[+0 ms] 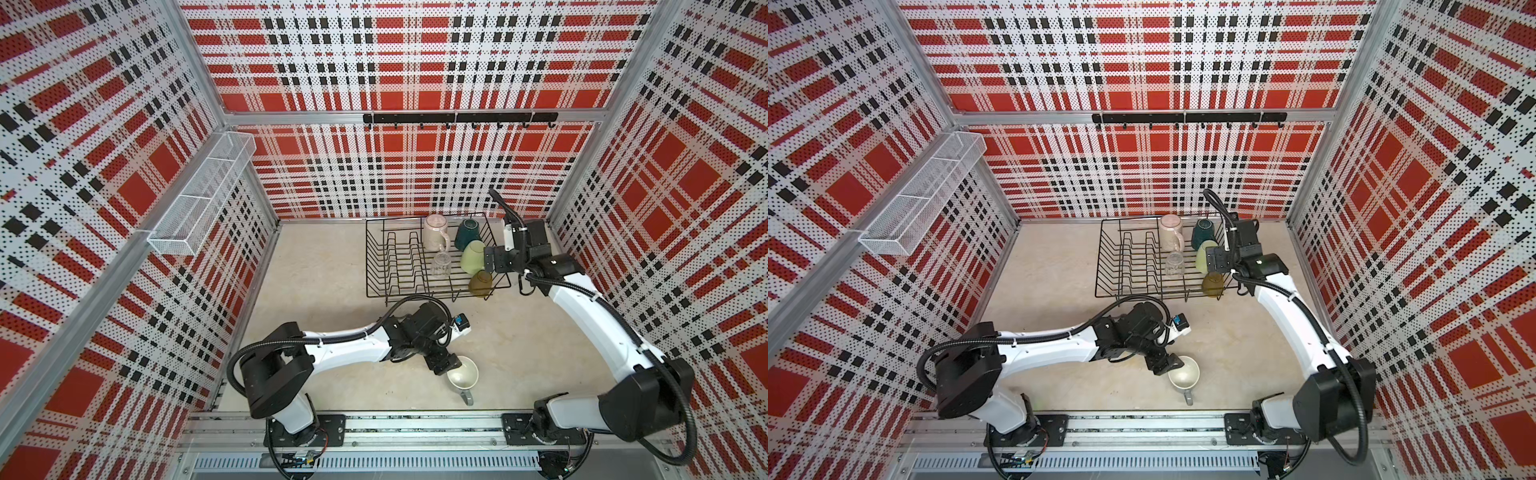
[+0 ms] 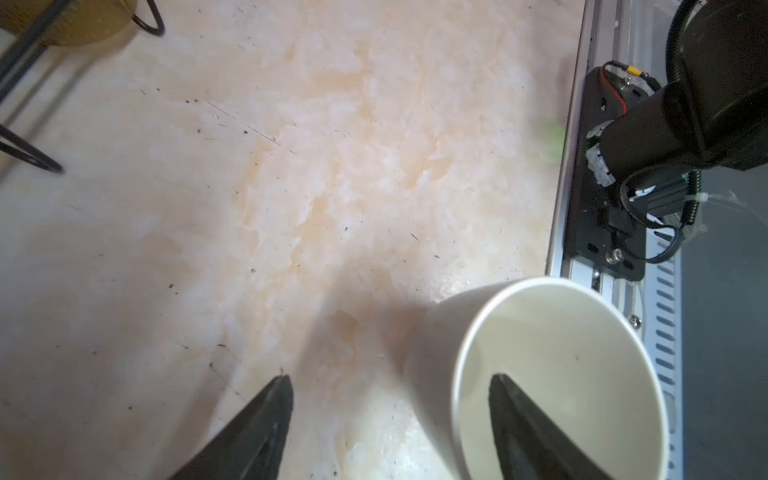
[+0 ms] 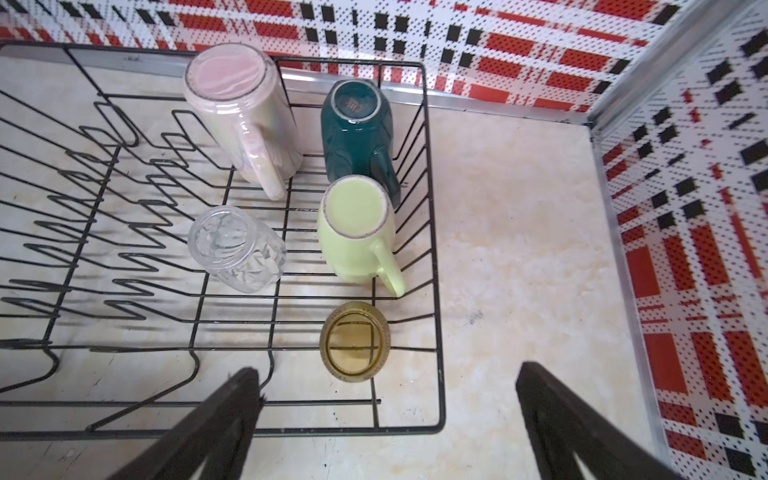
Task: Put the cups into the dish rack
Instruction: 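Release the olive glass with the right gripper while the left gripper grasps the cream mug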
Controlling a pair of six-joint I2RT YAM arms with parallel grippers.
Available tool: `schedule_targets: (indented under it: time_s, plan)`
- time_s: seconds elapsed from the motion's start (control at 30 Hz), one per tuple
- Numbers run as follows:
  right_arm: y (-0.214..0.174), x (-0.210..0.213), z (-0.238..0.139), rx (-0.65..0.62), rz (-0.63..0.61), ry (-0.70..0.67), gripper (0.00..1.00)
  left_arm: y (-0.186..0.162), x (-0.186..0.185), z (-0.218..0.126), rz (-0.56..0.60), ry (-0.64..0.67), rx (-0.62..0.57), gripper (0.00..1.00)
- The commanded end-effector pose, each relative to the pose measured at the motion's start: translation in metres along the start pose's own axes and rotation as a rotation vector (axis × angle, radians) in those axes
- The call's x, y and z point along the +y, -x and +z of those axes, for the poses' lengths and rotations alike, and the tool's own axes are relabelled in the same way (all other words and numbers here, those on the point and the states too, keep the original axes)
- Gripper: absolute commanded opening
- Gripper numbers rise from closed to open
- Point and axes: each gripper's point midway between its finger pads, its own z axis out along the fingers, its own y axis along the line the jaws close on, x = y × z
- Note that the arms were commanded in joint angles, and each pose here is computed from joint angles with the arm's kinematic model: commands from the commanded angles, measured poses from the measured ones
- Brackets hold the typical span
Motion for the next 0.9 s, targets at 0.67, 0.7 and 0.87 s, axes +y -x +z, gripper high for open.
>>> schedule_targets:
  time_s: [0.67,0.7,0.87]
  plan:
    - [0.021,-0.021,-0.047,-0.244,0.183,0.011,1.0,-0.002,0.014,0.006,0.052,0.088,0.113,0.0]
    - [0.021,-0.018,-0.046,-0.237,0.181,0.022,1.0,0.002,0.015,0.003,0.051,0.086,0.098,0.0]
    - [0.013,-0.005,-0.045,-0.183,0.196,0.1,1.0,0.045,0.027,-0.038,-0.009,0.082,-0.084,0.0]
